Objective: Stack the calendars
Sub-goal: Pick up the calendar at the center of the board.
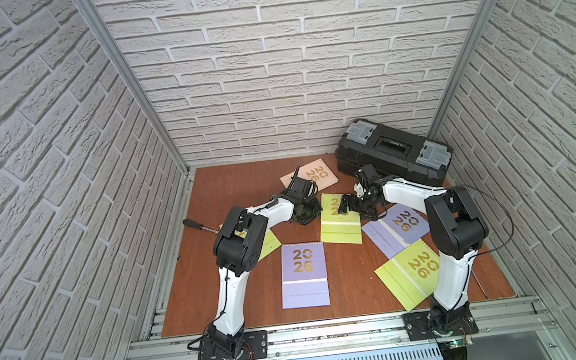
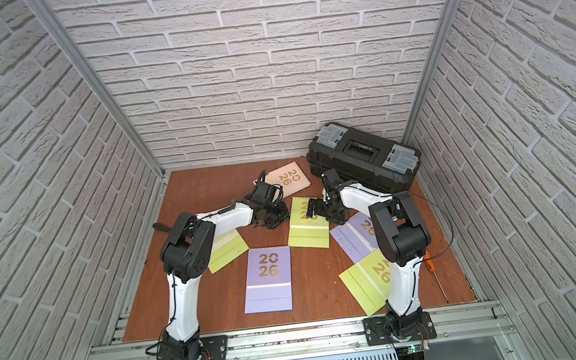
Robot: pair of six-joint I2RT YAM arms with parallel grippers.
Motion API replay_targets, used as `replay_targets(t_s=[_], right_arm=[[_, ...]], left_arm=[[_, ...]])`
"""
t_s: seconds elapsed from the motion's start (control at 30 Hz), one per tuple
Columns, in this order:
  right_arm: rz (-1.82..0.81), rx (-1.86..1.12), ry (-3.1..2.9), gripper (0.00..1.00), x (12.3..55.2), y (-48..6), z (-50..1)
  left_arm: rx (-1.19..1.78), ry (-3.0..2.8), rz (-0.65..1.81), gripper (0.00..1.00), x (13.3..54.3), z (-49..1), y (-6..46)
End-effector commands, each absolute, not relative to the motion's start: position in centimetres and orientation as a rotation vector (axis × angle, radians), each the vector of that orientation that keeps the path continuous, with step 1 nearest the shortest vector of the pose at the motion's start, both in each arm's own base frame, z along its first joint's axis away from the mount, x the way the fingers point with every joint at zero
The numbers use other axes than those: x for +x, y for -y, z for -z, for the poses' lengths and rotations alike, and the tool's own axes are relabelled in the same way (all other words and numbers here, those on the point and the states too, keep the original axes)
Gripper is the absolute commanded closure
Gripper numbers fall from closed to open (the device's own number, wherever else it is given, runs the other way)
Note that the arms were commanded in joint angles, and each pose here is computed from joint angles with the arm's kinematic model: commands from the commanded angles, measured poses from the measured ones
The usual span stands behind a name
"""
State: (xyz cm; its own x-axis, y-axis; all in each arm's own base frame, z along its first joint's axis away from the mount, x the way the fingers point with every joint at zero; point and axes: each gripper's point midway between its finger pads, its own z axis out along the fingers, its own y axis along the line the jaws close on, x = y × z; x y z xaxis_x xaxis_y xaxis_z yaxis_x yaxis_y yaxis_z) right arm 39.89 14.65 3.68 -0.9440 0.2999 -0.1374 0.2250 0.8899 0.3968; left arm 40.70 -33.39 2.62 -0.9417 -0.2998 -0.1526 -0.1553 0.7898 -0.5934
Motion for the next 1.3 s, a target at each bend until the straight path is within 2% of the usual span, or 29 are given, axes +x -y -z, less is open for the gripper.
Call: replay_targets(t_s=[0.0,0.27,0.57,0.8,1.1,1.27], right_arm=[[-0.601,0.436,-2.874,0.00,39.5,-14.6,-2.3],[-0.719,0.444,-2.807,0.00,40.1,-15.0,-3.1],[-0.949,0.364,-2.620,0.00,41.7,-16.9,-7.4],[-1.032,0.355,-2.479,0.01,42.7,-17.2,-11.3],[-1.062,0.366,-2.433,0.08,42.7,-17.0,-12.8],[-1.032,0.381,-2.441,0.21,42.6,-16.5,-12.5]], left_arm=[[-0.393,-2.807,0.852,1.00,39.4,0.2,33.3],[-0.431,-2.818,0.854,1.00,38.6,1.5,33.2],[-0.439,-2.830,0.863,1.00,38.3,2.0,33.3],[-0.430,-2.834,0.840,1.00,38.0,1.8,33.0],[-0.433,-2.825,0.816,1.00,38.3,1.5,32.3],[-0.436,-2.817,0.800,1.00,38.5,1.1,31.7]])
